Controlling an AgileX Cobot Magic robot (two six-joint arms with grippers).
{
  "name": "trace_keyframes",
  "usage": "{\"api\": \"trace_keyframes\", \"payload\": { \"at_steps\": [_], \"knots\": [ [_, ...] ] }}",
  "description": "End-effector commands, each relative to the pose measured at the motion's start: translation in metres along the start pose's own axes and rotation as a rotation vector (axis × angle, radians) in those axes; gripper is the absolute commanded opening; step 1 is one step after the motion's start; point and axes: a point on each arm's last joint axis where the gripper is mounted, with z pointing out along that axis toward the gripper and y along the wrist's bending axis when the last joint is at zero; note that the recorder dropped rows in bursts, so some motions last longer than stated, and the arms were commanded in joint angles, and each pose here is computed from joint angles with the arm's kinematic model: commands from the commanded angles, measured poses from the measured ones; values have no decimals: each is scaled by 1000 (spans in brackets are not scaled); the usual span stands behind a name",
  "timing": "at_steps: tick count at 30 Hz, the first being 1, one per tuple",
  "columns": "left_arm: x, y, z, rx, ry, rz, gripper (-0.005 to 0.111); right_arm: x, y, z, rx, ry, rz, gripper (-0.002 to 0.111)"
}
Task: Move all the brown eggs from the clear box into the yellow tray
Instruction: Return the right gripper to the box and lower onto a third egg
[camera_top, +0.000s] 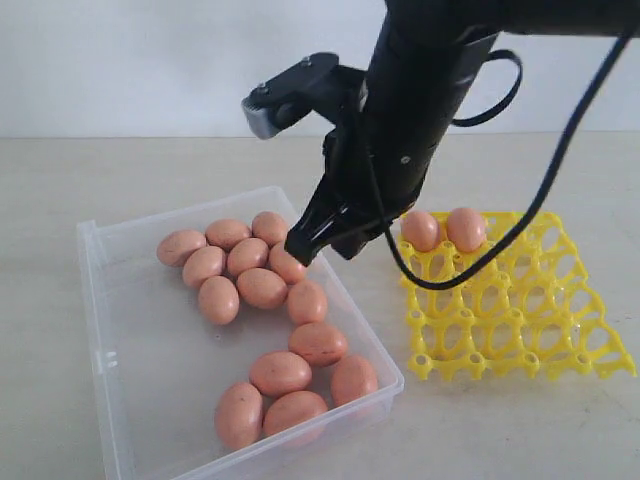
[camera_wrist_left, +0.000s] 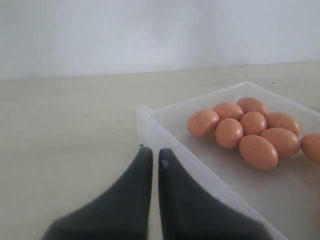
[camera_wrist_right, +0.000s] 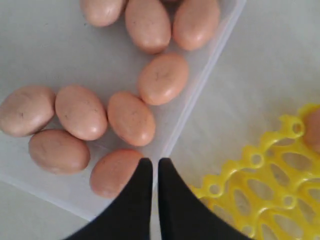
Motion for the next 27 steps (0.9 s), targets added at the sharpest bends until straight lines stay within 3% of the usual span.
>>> {"api": "trace_keyframes", "payload": {
  "at_steps": [1, 3, 8, 13, 14, 16, 19, 22, 27],
  "knots": [
    [0, 0, 0, 3, -6, 3, 4, -2, 1, 40, -73, 98, -36, 2],
    [0, 0, 0, 3, -6, 3, 4, -3, 6, 53, -139, 110, -68, 10],
    [0, 0, 0, 3, -6, 3, 4, -7, 22, 67, -305, 65, -210, 49],
    [0, 0, 0, 3, -6, 3, 4, -11, 39, 69, -302, 37, -363, 47],
    [0, 0, 0, 3, -6, 3, 4, -13, 48, 70, -294, 14, -508, 46],
    [0, 0, 0, 3, -6, 3, 4, -16, 55, 74, -252, -11, -644, 46],
    [0, 0, 0, 3, -6, 3, 4, -23, 57, 84, -137, -44, -765, 46],
    [0, 0, 0, 3, -6, 3, 4, -26, 56, 90, -80, -48, -772, 46],
    [0, 0, 0, 3, -6, 3, 4, -20, 57, 110, -111, 23, -680, 46]
  ]
}}
